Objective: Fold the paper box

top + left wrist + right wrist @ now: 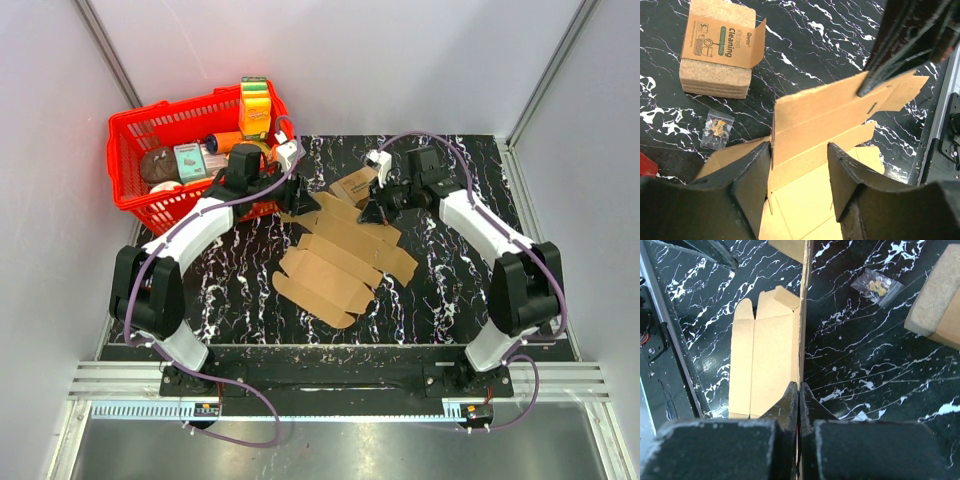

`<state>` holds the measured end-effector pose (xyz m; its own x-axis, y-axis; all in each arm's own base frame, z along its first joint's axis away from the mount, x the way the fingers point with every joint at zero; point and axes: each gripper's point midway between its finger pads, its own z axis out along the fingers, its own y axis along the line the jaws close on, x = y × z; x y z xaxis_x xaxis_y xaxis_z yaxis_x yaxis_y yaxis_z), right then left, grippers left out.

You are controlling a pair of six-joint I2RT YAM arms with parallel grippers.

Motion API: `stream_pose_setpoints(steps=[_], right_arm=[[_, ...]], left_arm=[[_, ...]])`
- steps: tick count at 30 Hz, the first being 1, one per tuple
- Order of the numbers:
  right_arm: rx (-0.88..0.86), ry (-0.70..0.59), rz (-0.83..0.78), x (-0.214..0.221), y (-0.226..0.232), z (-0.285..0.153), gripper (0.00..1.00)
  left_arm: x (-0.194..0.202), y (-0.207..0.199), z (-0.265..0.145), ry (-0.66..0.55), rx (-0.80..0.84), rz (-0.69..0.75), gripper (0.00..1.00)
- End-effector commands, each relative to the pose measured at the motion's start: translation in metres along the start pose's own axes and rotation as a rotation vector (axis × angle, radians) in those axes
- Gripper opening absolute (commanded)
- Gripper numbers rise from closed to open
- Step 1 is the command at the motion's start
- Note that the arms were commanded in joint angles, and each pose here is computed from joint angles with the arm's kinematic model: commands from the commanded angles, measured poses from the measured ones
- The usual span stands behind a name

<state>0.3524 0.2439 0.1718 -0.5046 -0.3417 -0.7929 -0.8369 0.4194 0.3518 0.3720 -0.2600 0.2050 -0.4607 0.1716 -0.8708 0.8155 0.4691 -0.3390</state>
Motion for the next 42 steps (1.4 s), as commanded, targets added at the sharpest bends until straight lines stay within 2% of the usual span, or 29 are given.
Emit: stream_pose_setpoints(steps=[1, 5, 6, 11, 16, 21, 27, 32, 34, 37, 42], right_arm=[[0.144, -0.084, 0.023, -0.025, 0.017, -0.02, 0.0], [0.208, -0.115, 0.04, -0.023, 0.028, -0.036, 0.0], [0.27, -0.125, 0.054, -0.021, 0.024, -0.042, 0.0], [0.442, -0.183, 0.166, -0.016, 0.021, -0.064, 0.0], [0.566, -0.142, 0.28, 0.003, 0.022, -0.071, 0.0], [0.653, -0.109, 0.291, 0.021, 0.022, -0.067, 0.0], [0.878, -0.058, 0.309, 0.024, 0.009, -0.086, 0.0], [0.812, -0.116, 0.313, 0.013, 0.024, -0.085, 0.0], [0.8, -0.062, 0.312, 0.028, 0.021, -0.075, 0.0], [0.693, -0.003, 0.268, 0.041, 0.03, -0.057, 0.0], [0.471, -0.105, 0.146, 0.023, 0.061, -0.042, 0.0]], left_arm=[[-0.035, -0.001, -0.009, -0.079, -0.03, 0.062, 0.64], [-0.045, 0.001, -0.016, -0.114, -0.043, 0.029, 0.77], [-0.047, 0.0, -0.018, -0.124, -0.04, 0.025, 0.79], [-0.067, 0.005, -0.038, -0.226, -0.031, 0.007, 0.81], [-0.078, 0.01, -0.053, -0.284, -0.026, -0.019, 0.82], [-0.083, 0.014, -0.062, -0.31, -0.031, -0.025, 0.82], [-0.081, 0.016, -0.062, -0.306, -0.037, -0.028, 0.82], [-0.081, 0.017, -0.062, -0.307, -0.034, -0.031, 0.82], [-0.08, 0.017, -0.061, -0.304, -0.033, -0.033, 0.82], [-0.079, 0.017, -0.06, -0.3, -0.027, -0.028, 0.81], [-0.075, 0.016, -0.058, -0.281, 0.011, -0.023, 0.8]])
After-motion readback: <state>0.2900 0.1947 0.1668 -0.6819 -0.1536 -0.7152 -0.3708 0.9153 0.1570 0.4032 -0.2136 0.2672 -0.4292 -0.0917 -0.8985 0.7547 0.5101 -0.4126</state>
